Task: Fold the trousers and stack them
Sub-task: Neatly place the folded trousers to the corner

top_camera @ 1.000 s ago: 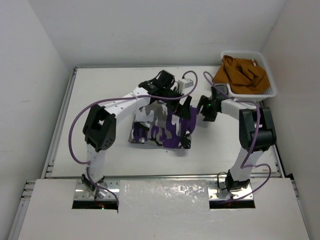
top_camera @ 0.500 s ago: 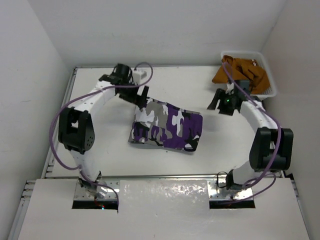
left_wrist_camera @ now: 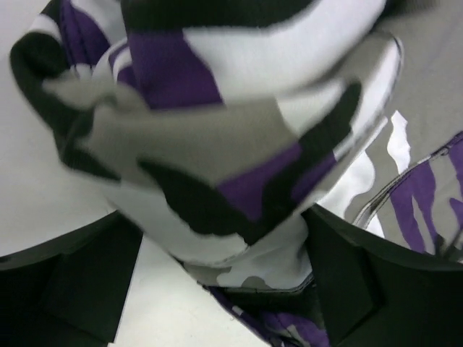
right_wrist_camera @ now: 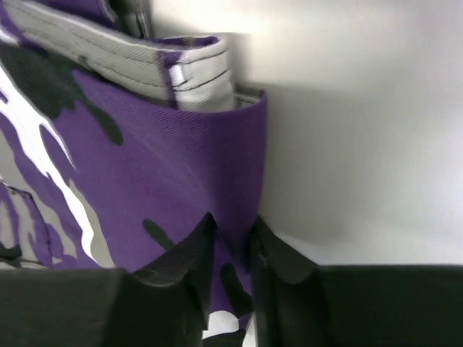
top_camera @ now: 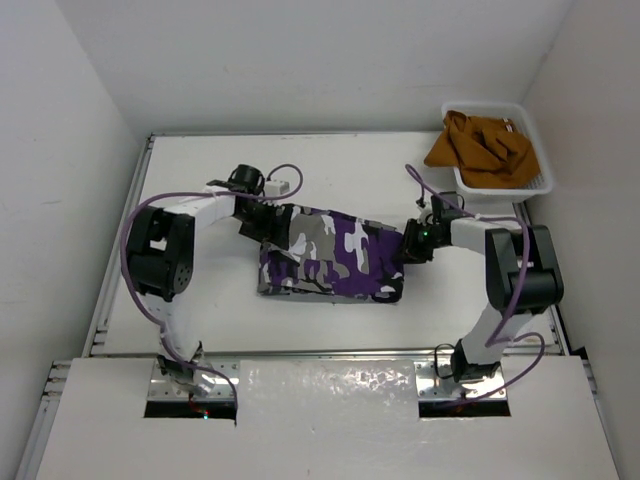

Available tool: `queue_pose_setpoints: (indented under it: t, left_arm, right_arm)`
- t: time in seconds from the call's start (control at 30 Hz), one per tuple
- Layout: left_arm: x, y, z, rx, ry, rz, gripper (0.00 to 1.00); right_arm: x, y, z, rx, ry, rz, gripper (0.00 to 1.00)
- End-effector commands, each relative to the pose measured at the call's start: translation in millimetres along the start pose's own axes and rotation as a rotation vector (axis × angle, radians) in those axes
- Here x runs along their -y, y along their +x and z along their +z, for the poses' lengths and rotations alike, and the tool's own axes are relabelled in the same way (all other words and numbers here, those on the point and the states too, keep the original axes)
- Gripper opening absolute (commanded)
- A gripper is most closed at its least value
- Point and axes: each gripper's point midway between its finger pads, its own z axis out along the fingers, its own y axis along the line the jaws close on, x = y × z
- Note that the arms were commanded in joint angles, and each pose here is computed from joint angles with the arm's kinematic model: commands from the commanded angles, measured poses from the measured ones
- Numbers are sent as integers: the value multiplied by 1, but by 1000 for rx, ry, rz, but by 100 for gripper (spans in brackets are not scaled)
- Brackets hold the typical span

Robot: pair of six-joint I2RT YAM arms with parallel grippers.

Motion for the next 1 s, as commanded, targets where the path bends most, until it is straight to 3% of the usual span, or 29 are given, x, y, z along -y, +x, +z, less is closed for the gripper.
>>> queue_pose_setpoints:
  t: [0.0, 0.1, 0.13, 0.23, 0.33, 0.53, 0.67, 0.8, 0.9, 0.97]
  left_arm:
    - [-45, 5, 0, 17, -109, -51, 83]
    - [-65, -3, -8, 62, -152, -55, 68]
    - [-75, -7, -12, 88, -161, -68, 58]
    - [-88, -14, -20, 124, -131, -93, 42]
    - [-106, -18, -32, 157, -148, -103, 36]
    - [-207, -9, -81, 222, -291, -160, 36]
    - [-255, -3, -96, 219, -333, -83, 36]
    - [-293, -7, -104, 211, -405, -39, 46]
    - [-333, -24, -126, 259, -485, -59, 70]
    - [-349, -28, -131, 272, -517, -73, 77]
  right_arm:
    - [-6, -47, 13, 110, -21, -120, 23]
    - [-17, -71, 20, 157, -68, -175, 24]
    - [-23, -79, 21, 182, -85, -199, 27]
    - [-42, -82, 25, 167, -129, -265, 33]
    - [-58, -86, 24, 164, -158, -303, 38]
    - [-69, -98, 5, 225, -161, -331, 39]
    - [-71, -102, -4, 236, -144, -373, 39]
    - [-74, -104, -10, 239, -141, -388, 40]
    - [-76, -104, -13, 233, -142, -397, 42]
    - [-79, -105, -16, 236, -149, -407, 42]
